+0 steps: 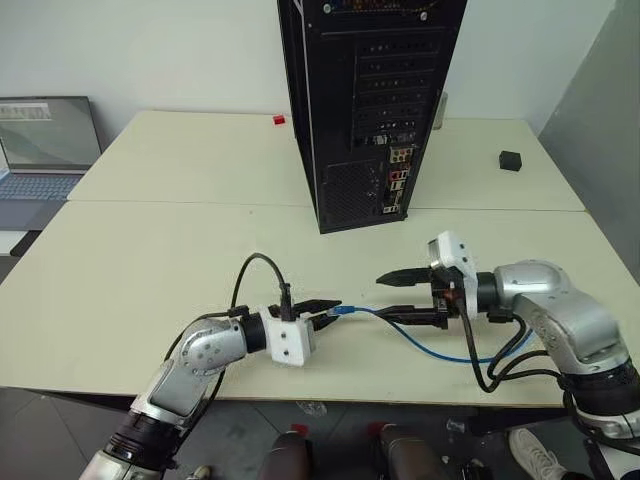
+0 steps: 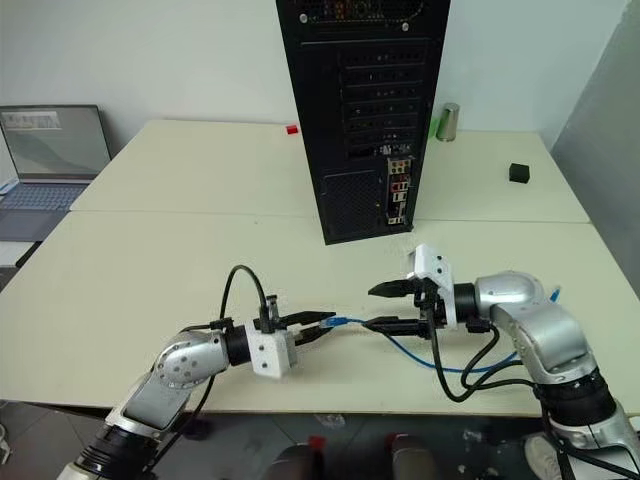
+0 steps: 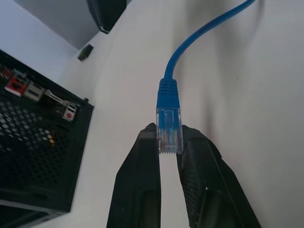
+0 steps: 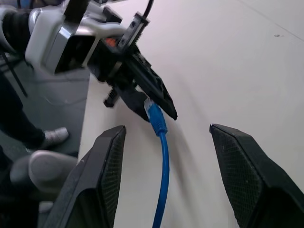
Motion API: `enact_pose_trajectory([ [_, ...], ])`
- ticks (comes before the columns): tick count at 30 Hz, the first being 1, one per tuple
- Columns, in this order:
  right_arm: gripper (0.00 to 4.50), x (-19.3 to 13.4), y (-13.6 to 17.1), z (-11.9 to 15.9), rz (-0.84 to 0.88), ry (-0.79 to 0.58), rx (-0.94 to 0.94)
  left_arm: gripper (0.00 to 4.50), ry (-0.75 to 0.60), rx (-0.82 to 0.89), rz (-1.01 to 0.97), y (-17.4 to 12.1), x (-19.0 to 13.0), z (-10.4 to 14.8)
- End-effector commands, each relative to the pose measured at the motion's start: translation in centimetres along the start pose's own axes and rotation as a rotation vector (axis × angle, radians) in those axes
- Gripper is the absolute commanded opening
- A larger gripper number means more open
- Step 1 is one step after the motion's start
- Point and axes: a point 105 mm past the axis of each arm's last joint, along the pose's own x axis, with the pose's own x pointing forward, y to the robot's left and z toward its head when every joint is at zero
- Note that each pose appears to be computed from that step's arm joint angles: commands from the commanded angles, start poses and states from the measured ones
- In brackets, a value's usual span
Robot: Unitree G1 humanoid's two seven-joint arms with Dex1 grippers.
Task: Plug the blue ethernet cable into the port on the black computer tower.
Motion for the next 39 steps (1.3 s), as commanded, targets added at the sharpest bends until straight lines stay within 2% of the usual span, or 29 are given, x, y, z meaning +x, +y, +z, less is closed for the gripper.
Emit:
enact_pose_trajectory([
  [1, 2.90, 0.4, 0.5, 1.3, -0.005, -0.057, 0.019, 0.28, -0.079, 0.201, 0.128, 1.9, -0.6, 0.9],
  [9, 2.90, 2.1, 1.2, 0.7, 0.012, -0.072, 0.067, 0.28, -0.090, 0.302, 0.172, 2.7, -0.8, 0.2],
  [25, 2.90, 4.1, 1.2, 0.5, 0.001, -0.109, 0.118, 0.28, -0.058, 0.328, 0.196, 2.6, -1.2, -0.2],
  [27, 2.57, 4.2, 1.1, 0.4, -0.005, -0.108, 0.121, 0.28, -0.056, 0.327, 0.195, 2.5, -1.1, -0.2],
  [39, 2.57, 4.4, 0.7, -0.1, -0.021, -0.089, 0.119, 0.28, -0.045, 0.339, 0.207, 2.6, -1.1, -0.2],
])
